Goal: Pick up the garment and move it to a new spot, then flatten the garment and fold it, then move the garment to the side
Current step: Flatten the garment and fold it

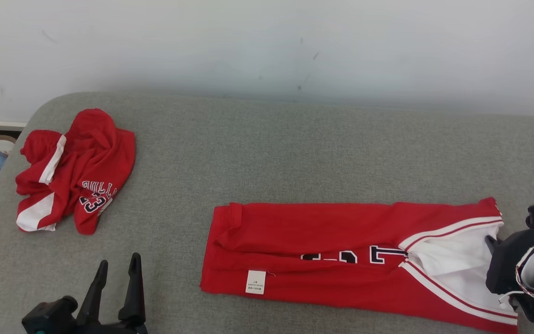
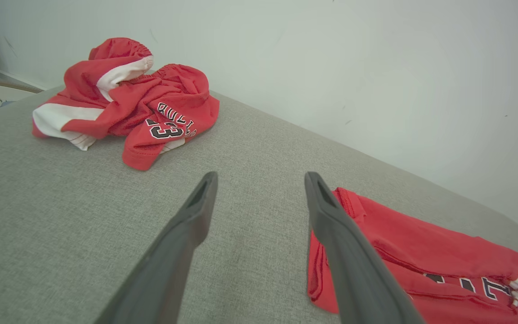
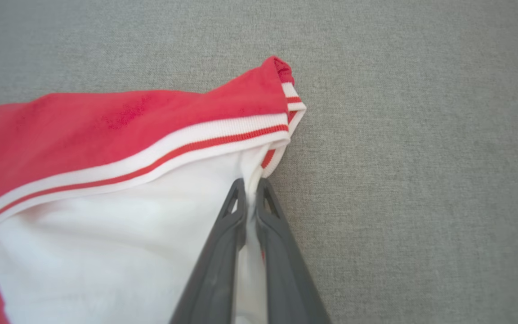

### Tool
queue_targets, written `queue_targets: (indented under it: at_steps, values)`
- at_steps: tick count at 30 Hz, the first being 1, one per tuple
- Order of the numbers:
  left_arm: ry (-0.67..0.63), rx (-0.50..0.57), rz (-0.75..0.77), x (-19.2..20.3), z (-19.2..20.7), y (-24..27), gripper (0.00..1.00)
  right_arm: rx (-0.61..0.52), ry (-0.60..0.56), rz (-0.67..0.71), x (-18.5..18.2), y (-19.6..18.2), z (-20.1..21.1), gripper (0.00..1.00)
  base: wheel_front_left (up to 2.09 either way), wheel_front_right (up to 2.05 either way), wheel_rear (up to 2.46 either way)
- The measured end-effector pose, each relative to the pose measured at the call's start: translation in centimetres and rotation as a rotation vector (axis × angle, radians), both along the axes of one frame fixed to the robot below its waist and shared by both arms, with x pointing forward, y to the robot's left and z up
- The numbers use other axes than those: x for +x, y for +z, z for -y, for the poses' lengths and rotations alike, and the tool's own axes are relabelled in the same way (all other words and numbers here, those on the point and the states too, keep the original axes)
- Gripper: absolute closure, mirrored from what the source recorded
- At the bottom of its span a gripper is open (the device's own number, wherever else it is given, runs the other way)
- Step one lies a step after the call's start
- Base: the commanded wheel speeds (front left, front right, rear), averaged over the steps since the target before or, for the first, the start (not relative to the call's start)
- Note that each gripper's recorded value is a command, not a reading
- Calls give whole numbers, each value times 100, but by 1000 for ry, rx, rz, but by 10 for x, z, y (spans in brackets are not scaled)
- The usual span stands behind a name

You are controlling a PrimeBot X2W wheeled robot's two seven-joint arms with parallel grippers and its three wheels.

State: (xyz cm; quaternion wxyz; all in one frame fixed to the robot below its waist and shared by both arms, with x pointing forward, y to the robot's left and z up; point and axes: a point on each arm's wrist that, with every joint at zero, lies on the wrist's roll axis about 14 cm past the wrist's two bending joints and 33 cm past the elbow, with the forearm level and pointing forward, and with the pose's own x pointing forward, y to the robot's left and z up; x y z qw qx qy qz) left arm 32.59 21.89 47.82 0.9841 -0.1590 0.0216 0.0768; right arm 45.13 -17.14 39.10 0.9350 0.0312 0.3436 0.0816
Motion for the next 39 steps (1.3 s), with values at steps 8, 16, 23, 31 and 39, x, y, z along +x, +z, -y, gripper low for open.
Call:
queue_targets:
  at_steps: [8, 16, 23, 31, 39]
  values:
    - [-42, -4, 5, 7, 12, 2, 0, 153, 75, 150, 8, 40, -39, 100, 0, 0, 0]
    - [-79, -15, 1, 9, 26, 1, 0, 305, 244, 295, 0, 94, -106, 100, 0, 0, 0]
    - [-102, -28, -13, 8, 37, -2, 0, 404, 386, 327, -21, 122, -162, 100, 0, 0, 0]
    - [-97, -38, -7, 9, 40, 2, 0, 421, 516, 264, -43, 117, -212, 100, 0, 0, 0]
    - [-67, -49, -8, 6, 34, 1, 0, 416, 603, 220, -50, 117, -255, 100, 0, 0, 0]
